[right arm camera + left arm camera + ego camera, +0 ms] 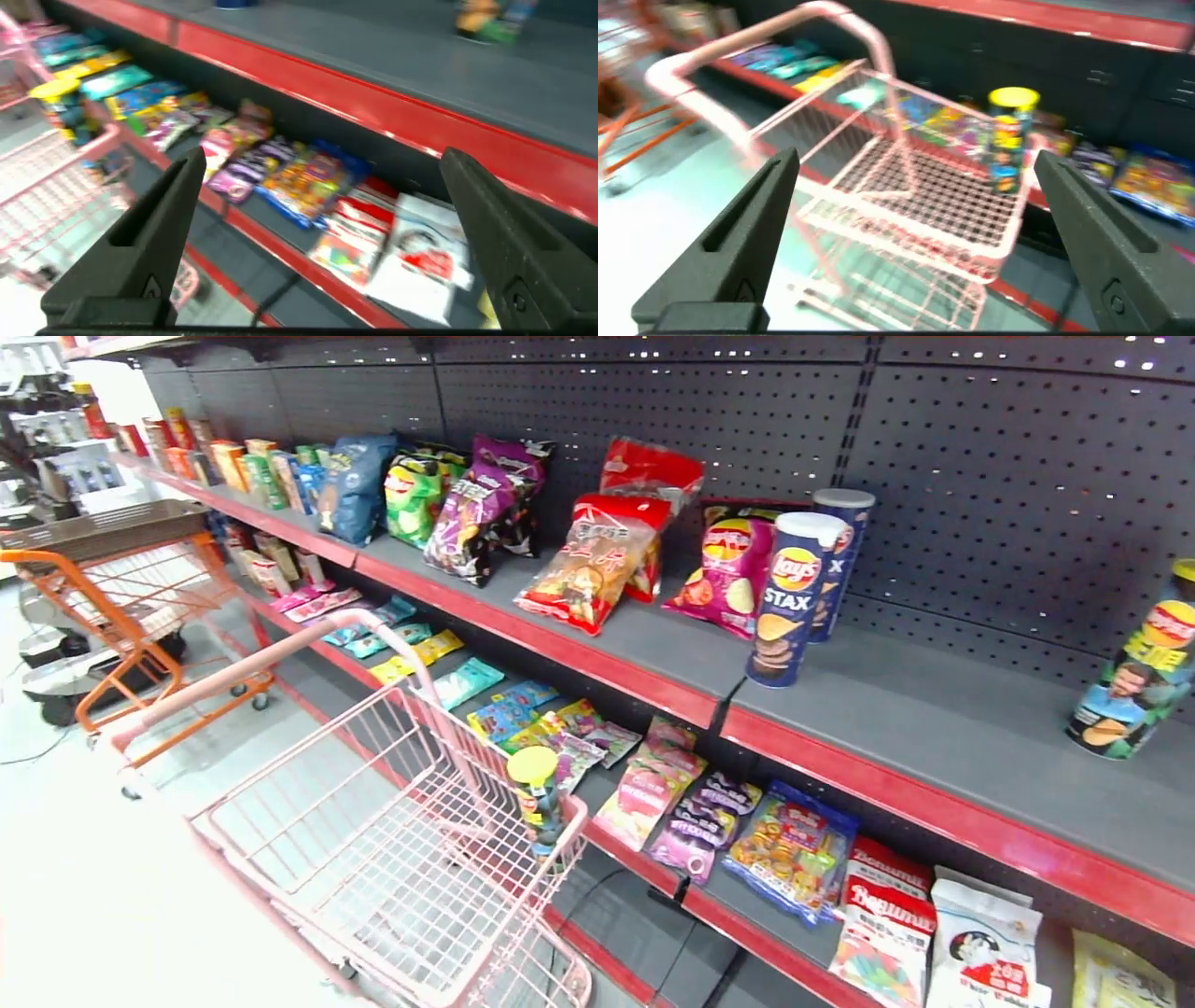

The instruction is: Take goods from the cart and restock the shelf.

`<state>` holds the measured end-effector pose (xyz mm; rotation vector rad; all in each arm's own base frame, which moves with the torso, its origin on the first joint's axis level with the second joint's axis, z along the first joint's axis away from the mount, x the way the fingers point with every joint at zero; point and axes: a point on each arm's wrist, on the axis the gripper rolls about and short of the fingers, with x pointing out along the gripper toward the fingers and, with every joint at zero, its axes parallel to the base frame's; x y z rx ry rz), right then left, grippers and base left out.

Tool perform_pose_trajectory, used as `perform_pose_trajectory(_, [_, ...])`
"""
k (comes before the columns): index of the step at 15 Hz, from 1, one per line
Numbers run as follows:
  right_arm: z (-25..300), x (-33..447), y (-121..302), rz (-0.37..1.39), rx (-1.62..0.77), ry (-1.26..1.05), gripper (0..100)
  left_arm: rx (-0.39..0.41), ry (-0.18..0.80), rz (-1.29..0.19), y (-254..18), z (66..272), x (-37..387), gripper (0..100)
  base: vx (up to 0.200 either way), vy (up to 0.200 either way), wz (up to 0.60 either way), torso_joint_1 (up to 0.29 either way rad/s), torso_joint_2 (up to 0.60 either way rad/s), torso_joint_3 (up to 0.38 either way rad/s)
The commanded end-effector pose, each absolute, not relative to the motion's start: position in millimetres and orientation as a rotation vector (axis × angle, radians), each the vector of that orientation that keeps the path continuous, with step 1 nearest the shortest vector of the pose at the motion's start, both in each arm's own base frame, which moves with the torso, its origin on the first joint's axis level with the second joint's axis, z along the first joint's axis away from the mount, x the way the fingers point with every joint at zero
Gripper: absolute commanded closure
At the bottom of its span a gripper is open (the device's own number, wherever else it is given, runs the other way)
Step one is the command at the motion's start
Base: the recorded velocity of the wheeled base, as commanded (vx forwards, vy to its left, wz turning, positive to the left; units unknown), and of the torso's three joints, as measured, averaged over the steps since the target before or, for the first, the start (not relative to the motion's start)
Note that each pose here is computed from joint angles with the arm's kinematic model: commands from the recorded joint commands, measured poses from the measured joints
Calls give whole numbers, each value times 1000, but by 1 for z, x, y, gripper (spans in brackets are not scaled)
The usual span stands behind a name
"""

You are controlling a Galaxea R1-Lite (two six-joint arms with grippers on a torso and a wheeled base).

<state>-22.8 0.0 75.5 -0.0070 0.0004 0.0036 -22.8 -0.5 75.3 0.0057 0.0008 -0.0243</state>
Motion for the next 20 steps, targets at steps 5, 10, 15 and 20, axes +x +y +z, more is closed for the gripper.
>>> perform_pose_trajectory(5, [76, -23, 0, 5, -6, 2, 0, 6, 1, -25, -1, 75, -23, 0, 0, 0, 0, 0, 0, 0])
perform_pose_trajectory(10, [76, -23, 0, 3, -6, 2, 0, 6, 1, -25, -1, 75, -23, 0, 0, 0, 0, -75, 198, 109])
perform_pose_trajectory(15, [76, -23, 0, 3, -6, 2, 0, 6, 1, -25, -1, 75, -23, 0, 0, 0, 0, -156, 380, 229])
perform_pose_trajectory(20, [76, -23, 0, 5, -5, 2, 0, 5, 1, -23, -1, 75, -23, 0, 0, 0, 0, -195, 528, 331])
